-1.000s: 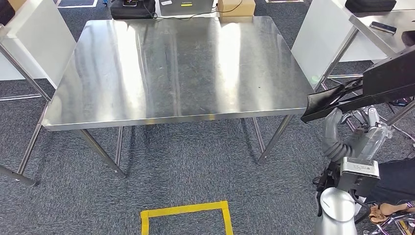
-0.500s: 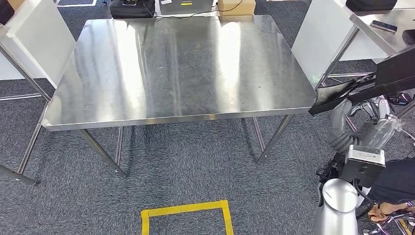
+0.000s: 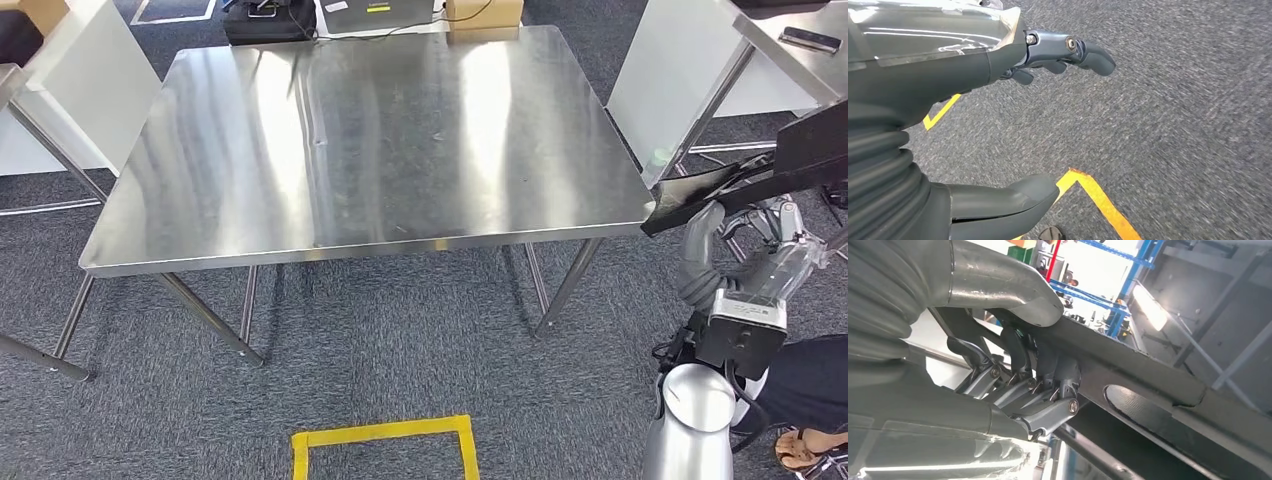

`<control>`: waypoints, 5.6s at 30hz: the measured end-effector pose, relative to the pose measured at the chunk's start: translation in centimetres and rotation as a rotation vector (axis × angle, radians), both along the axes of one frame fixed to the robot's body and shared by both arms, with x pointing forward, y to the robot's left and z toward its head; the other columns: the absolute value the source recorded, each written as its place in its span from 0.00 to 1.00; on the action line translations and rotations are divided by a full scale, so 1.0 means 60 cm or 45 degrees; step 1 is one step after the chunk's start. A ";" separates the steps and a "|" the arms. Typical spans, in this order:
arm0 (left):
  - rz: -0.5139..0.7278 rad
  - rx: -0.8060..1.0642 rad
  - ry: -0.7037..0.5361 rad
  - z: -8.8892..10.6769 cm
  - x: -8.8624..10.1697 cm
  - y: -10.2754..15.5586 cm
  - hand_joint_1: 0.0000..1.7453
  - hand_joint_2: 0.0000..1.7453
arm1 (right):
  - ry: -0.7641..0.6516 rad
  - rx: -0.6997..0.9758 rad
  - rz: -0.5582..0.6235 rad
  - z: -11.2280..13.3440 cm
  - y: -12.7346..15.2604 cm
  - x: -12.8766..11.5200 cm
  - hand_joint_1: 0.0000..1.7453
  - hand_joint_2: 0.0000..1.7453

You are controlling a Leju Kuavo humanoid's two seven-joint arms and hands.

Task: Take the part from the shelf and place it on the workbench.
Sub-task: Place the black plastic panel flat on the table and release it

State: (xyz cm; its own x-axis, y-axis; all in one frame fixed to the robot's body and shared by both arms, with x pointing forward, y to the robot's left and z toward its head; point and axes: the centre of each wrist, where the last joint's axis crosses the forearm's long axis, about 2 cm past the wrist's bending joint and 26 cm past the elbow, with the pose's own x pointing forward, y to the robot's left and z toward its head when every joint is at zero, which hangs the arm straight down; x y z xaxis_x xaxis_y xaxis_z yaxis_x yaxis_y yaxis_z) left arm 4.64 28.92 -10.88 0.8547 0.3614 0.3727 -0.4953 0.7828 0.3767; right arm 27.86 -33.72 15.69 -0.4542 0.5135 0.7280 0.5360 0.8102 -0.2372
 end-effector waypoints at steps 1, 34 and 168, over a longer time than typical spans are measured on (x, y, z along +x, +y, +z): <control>0.000 0.000 -0.001 0.000 0.000 0.000 0.00 1.00 | -0.002 0.003 -0.001 0.000 0.001 0.001 1.00 1.00; 0.026 0.006 -0.001 0.000 0.000 0.000 0.00 1.00 | 0.027 0.034 0.046 -0.018 0.009 -0.012 1.00 1.00; -0.160 -0.084 -0.082 0.002 0.023 0.023 0.00 1.00 | 0.855 -1.181 0.470 -0.006 0.352 0.219 1.00 1.00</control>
State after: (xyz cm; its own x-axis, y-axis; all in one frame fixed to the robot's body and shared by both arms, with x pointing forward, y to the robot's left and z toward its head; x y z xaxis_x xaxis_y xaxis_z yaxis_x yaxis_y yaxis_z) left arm 6.04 30.31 -10.78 0.8698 0.2784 0.4073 -0.4132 0.8623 0.2929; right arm 41.00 -12.61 15.34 -0.3558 0.8858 0.2978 -0.1460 0.2621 -0.9540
